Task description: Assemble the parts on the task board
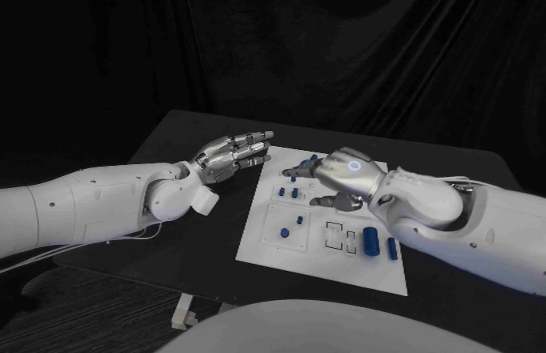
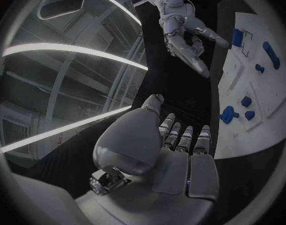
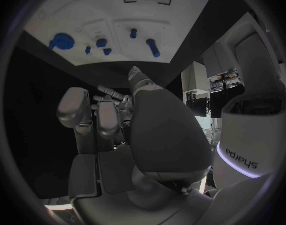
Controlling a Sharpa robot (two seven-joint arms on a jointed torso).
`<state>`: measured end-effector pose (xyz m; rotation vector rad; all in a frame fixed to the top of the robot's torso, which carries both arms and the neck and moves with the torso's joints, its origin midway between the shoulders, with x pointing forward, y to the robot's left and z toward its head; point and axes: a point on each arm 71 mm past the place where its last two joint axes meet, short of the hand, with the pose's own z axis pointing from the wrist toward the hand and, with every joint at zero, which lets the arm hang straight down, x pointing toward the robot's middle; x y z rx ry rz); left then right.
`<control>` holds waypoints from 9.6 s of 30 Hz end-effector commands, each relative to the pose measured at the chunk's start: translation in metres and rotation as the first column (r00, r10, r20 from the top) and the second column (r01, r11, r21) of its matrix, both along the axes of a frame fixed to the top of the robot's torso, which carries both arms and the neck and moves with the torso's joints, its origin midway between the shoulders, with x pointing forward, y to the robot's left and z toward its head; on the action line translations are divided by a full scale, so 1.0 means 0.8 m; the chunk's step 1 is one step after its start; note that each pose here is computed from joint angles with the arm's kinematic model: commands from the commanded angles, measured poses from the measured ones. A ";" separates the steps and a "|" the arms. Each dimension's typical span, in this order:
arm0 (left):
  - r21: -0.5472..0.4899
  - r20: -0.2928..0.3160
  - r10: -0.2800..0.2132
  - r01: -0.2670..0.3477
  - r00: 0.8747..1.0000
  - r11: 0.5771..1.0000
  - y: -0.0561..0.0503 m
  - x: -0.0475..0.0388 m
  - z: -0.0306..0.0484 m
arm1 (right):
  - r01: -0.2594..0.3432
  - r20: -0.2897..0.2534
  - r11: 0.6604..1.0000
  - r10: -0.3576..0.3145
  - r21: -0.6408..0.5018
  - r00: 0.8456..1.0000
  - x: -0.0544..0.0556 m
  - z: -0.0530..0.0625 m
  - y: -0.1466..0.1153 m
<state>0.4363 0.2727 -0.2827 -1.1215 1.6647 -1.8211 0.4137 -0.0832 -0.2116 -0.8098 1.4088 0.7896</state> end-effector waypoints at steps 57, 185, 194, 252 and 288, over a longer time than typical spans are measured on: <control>-0.012 -0.027 -0.020 0.020 0.999 1.000 -0.005 -0.005 -0.0138 | 0.455 -0.463 0.628 -0.776 -0.632 0.428 0.018 -0.070 -0.145; -0.002 -0.076 -0.066 0.067 0.995 0.998 -0.011 -0.006 -0.0208 | 0.512 -0.802 0.665 -0.591 -0.543 -0.083 -0.010 -0.127 -0.101; 0.000 -0.080 -0.069 0.069 0.994 0.998 -0.011 -0.006 -0.0216 | 0.500 -0.800 0.670 -0.594 -0.549 -0.083 -0.011 -0.130 -0.099; 0.006 -0.101 -0.087 0.088 0.991 0.996 -0.012 -0.006 -0.0257 | 0.519 -0.818 0.670 -0.565 -0.530 -0.107 -0.019 -0.122 -0.123; -0.006 -0.086 -0.080 0.079 0.993 0.997 -0.011 -0.006 -0.0239 | 0.614 -0.889 0.774 -0.380 -0.154 0.256 -0.012 -0.074 -0.123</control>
